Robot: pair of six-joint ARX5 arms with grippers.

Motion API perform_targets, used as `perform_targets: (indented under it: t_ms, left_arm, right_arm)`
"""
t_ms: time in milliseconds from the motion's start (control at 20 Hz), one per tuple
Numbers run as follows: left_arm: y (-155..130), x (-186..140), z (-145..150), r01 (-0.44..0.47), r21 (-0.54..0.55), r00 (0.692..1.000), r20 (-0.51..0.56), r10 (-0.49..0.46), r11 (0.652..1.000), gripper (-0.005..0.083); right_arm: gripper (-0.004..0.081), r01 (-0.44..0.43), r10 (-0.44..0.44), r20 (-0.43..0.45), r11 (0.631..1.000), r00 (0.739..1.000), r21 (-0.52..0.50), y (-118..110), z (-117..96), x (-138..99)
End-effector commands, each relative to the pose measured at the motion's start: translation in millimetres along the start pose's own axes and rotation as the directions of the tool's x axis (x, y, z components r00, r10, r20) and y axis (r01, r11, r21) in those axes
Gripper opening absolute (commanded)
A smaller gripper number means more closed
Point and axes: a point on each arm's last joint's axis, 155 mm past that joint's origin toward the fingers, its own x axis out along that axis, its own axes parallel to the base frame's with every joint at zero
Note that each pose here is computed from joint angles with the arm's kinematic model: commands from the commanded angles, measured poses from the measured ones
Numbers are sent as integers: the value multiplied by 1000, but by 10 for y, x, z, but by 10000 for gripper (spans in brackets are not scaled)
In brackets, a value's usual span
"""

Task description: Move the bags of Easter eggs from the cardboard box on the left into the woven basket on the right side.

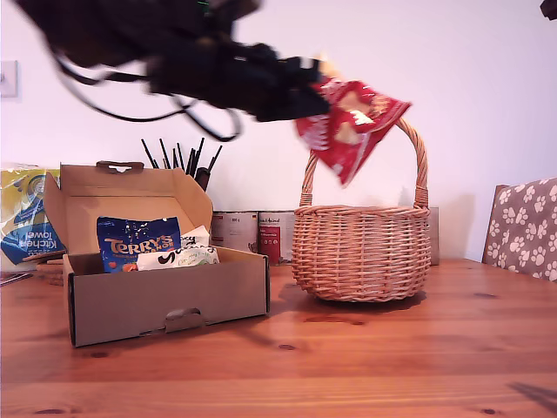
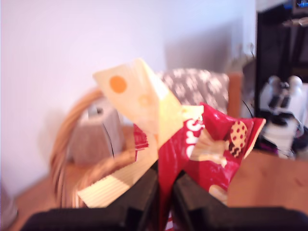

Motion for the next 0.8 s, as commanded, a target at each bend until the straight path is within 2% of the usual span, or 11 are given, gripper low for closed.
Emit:
perform_targets:
  t_ms: [0,250,350,500,600,650,700,750]
  left_arm:
    - [66,140,-9,-11,8,1000,15,10,1000,-20]
    - [279,533,-204,-48,33,999,8,48,998,-19]
    - [299,637,-390,-43,21,998,-37,44,999,-19]
    - [310,704,-667,-46,24,993,-106,49,999,-19]
    - [322,704,-724,-55,26,991,-124,58,998,8]
    - [333,703,-725,-61,27,990,-124,64,998,80]
    - [336,703,-730,-63,26,990,-127,66,998,220]
    - [335,703,-737,-62,25,989,-131,65,998,415]
  right_arm:
    - [-11,-5,5,-1,1000,1000,9,7,-57,-2]
    - [-11,-7,6,14,1000,1000,5,13,-24,-16]
    - [-11,-7,7,24,1000,1000,3,14,-1,-15]
    - [-11,-8,8,35,1000,999,0,16,28,-16]
    - [-11,-8,8,35,1000,999,0,16,27,-16]
    - [-11,-8,8,35,1000,999,0,17,28,-16]
    - [-11,-8,8,35,1000,999,0,17,28,-16]
    - [-11,-8,8,35,1000,999,-1,17,29,-16]
